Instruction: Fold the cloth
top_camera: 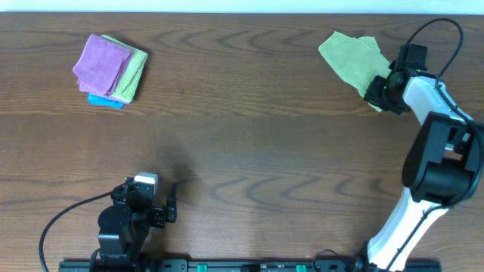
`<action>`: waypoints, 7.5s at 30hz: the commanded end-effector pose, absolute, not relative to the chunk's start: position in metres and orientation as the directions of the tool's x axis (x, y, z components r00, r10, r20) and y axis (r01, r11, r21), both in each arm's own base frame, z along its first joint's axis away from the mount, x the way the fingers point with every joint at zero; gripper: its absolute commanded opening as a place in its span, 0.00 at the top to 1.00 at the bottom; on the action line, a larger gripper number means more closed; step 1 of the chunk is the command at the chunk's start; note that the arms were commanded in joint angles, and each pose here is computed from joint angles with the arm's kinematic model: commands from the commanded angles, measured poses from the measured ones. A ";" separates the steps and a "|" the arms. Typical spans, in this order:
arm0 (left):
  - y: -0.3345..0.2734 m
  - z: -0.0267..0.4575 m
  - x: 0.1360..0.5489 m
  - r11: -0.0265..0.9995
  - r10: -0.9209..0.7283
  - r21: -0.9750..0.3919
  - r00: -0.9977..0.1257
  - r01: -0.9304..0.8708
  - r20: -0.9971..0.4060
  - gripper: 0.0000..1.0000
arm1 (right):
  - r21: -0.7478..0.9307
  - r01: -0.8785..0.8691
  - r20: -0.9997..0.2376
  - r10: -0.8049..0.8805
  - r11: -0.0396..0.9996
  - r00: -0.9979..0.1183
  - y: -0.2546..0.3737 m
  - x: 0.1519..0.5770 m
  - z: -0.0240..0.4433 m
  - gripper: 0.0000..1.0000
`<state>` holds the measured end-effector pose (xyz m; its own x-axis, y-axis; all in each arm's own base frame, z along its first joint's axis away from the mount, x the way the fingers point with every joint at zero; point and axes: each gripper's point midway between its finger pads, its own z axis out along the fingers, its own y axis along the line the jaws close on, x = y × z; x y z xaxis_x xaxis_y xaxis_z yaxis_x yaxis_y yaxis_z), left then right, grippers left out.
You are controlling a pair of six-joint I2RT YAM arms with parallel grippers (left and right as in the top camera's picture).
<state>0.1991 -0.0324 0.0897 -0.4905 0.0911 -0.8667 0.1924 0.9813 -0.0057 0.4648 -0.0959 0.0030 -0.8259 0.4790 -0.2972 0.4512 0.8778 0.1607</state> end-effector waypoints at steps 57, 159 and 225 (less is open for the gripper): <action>-0.031 0.088 0.200 0.983 0.085 -0.007 -0.491 0.183 -0.867 0.05 | 0.356 -0.345 -0.477 -0.149 0.869 -0.866 0.197 0.313 0.267 0.85; -0.031 0.088 0.200 0.983 0.085 -0.007 -0.491 0.183 -0.867 0.05 | 0.322 -0.320 -0.487 -0.134 0.891 -0.863 0.162 0.359 0.321 0.99; -0.031 0.088 0.200 0.983 0.085 -0.007 -0.491 0.183 -0.867 0.05 | 0.184 -0.661 -0.221 -0.624 0.728 -0.749 0.276 0.261 0.063 0.46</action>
